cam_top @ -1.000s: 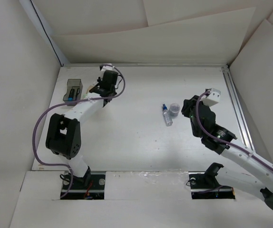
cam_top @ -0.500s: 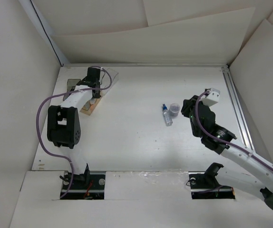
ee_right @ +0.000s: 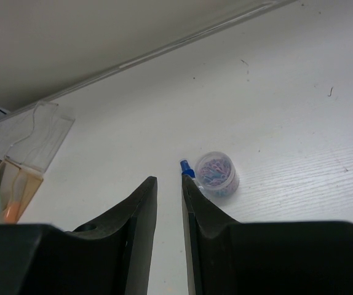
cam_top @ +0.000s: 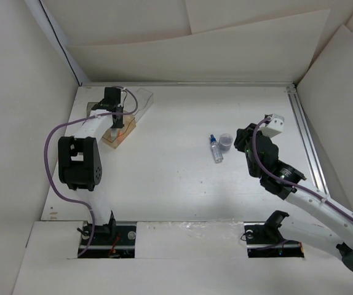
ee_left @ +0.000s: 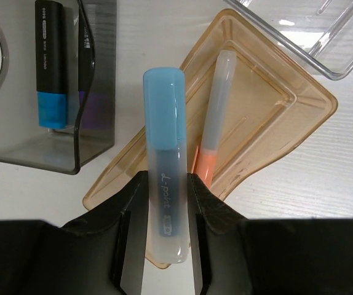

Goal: Sort the stationery into containers
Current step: Place the pen in the storage box.

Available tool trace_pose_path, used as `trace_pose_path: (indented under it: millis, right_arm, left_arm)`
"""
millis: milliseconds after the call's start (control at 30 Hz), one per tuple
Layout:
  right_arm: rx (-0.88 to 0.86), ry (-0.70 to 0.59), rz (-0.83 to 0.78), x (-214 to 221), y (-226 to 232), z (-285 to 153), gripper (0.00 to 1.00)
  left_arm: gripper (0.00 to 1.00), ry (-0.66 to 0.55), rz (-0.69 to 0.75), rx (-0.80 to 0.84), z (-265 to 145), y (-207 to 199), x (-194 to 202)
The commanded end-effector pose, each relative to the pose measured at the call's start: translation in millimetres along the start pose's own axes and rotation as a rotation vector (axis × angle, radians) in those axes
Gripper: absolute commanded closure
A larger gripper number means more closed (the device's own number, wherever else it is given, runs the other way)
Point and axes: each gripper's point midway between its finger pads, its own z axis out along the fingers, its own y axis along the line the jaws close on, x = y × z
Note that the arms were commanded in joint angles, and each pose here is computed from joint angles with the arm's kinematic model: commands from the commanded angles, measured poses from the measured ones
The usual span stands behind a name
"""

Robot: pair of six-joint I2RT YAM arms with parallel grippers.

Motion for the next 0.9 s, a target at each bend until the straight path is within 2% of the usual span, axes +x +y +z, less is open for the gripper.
trace_pose_path:
  millis: [0,300,500,767,867]
  right_arm:
    - [-0.018,-0.031,0.024,-10.7,3.8,-0.8,0.71]
    - [-0.034,-0.021,0.024,-9.1,6.6,-1.3,0.71]
    - [-0.038,-0.027,0.030,-11.8,6.4,-2.8,0.71]
    - [-0.038,-0.027,0.030,-11.8,6.4,-2.8,0.71]
    - [-0.038,-0.027,0.030,-11.8,6.4,-2.8,0.71]
  left_arm:
    - [0.95,-0.013,0.013,0.036,-6.8,-5.1,-10.5]
    - [0.95,-0.158,-0.025,-0.019,-45.0,14.2,-38.1]
    - [0.95,-0.148,0.009,0.048,-45.2,-0.5,-31.1]
    - [0.93,-0.050,0.059,0.122,-22.9,-29.8,-7.7]
    - [0.91,-0.024,0.065,0.111,-19.8,-28.5,-3.2]
